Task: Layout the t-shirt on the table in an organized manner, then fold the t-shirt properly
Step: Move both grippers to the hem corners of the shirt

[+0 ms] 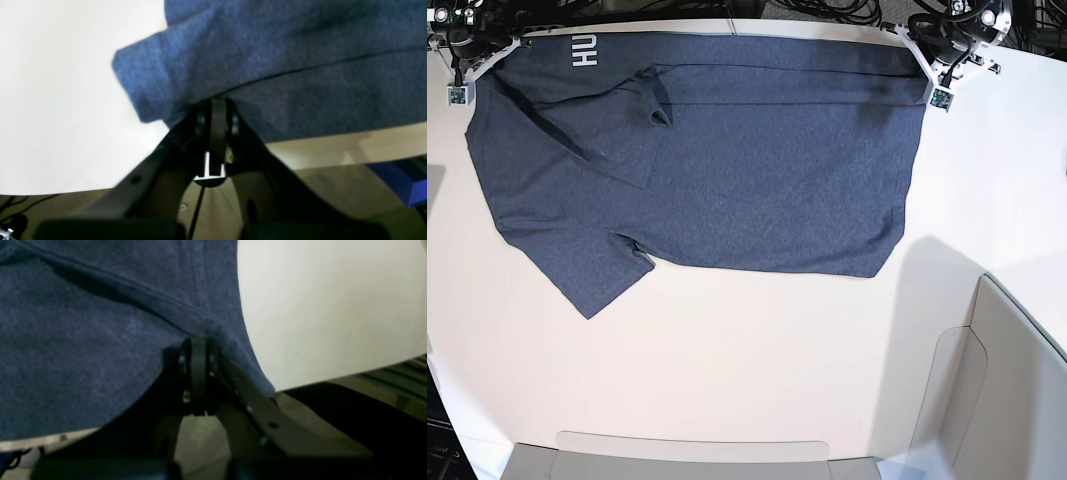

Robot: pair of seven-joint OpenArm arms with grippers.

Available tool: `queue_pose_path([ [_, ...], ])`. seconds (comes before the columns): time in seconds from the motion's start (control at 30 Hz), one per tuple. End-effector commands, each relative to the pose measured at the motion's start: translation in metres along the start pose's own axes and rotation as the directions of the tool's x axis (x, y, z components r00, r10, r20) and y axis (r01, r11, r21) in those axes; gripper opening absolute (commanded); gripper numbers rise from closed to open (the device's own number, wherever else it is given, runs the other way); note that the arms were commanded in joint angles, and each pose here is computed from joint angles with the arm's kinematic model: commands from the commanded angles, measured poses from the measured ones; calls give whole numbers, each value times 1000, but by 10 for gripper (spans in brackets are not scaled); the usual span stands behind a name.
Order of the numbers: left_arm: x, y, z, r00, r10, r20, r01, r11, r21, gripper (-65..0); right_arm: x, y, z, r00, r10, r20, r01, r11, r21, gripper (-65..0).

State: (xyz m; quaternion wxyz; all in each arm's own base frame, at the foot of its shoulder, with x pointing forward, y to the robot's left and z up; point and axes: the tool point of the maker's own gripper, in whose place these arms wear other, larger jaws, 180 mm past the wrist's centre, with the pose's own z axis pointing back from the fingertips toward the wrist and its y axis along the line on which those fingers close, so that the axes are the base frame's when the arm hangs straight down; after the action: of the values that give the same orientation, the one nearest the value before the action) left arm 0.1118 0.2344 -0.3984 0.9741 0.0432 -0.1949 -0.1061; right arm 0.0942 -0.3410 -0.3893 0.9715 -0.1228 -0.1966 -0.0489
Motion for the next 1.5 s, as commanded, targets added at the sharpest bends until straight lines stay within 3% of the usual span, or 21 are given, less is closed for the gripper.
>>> queue_pose_path([
  [0.0, 8, 3, 5, 999, -9, 33, 8, 1000, 14, -650, -1, -1, 6, 1000, 26, -12, -27, 1000, -8, -650],
  [0.13, 11, 3, 5, 999, -7, 39, 7, 1000, 13, -650, 20, 2, 17, 997, 49, 53, -49, 999, -14, -650],
  [0.33, 16, 4, 5, 999, -6, 53, 6, 1000, 15, -650, 41, -21, 32, 992, 16, 128, -5, 996, -83, -650],
  [0.53, 35, 4, 5, 994, 18, 106, -20, 1000, 19, -550, 68, -41, 49, 966, -69, 249, 106, 985, -136, -650],
  [0.7, 68, 39, 12, 975, 83, 205, -105, 989, 99, -475, 95, -38, 53, 910, -203, 362, 243, 967, -71, -650],
  [0.93, 144, 90, 36, 901, 124, 416, -217, 959, 183, -468, 153, -17, 55, 781, -363, 509, 374, 924, 85, -650],
  [0.97, 152, 92, 38, 900, 128, 418, -221, 958, 183, -465, 161, -11, 54, 775, -372, 510, 375, 921, 103, -650],
  [1.1, 190, 105, 43, 908, 157, 388, -239, 955, 173, -395, 196, 11, 43, 806, -380, 454, 374, 921, 107, -650],
  [1.17, 210, 105, 42, 920, 140, 366, -204, 968, 143, -361, 211, 20, 33, 828, -367, 424, 363, 927, 93, -603],
  [1.23, 225, 100, 38, 906, 200, 372, -236, 970, 53, -346, 222, 29, 27, 842, -343, 416, 339, 937, 87, -540],
  [1.33, 239, 104, 18, 861, 353, 366, -328, 936, -131, -333, 234, 34, 21, 847, -335, 412, 328, 940, 91, -463],
  [1.4, 244, 104, -10, 813, 504, 291, -422, 855, -302, -329, 240, 39, 16, 849, -343, 401, 328, 939, 108, -426],
  [1.47, 239, 99, -37, 758, 626, 183, -508, 742, -436, -329, 241, 38, 12, 852, -346, 394, 329, 938, 111, -409],
])
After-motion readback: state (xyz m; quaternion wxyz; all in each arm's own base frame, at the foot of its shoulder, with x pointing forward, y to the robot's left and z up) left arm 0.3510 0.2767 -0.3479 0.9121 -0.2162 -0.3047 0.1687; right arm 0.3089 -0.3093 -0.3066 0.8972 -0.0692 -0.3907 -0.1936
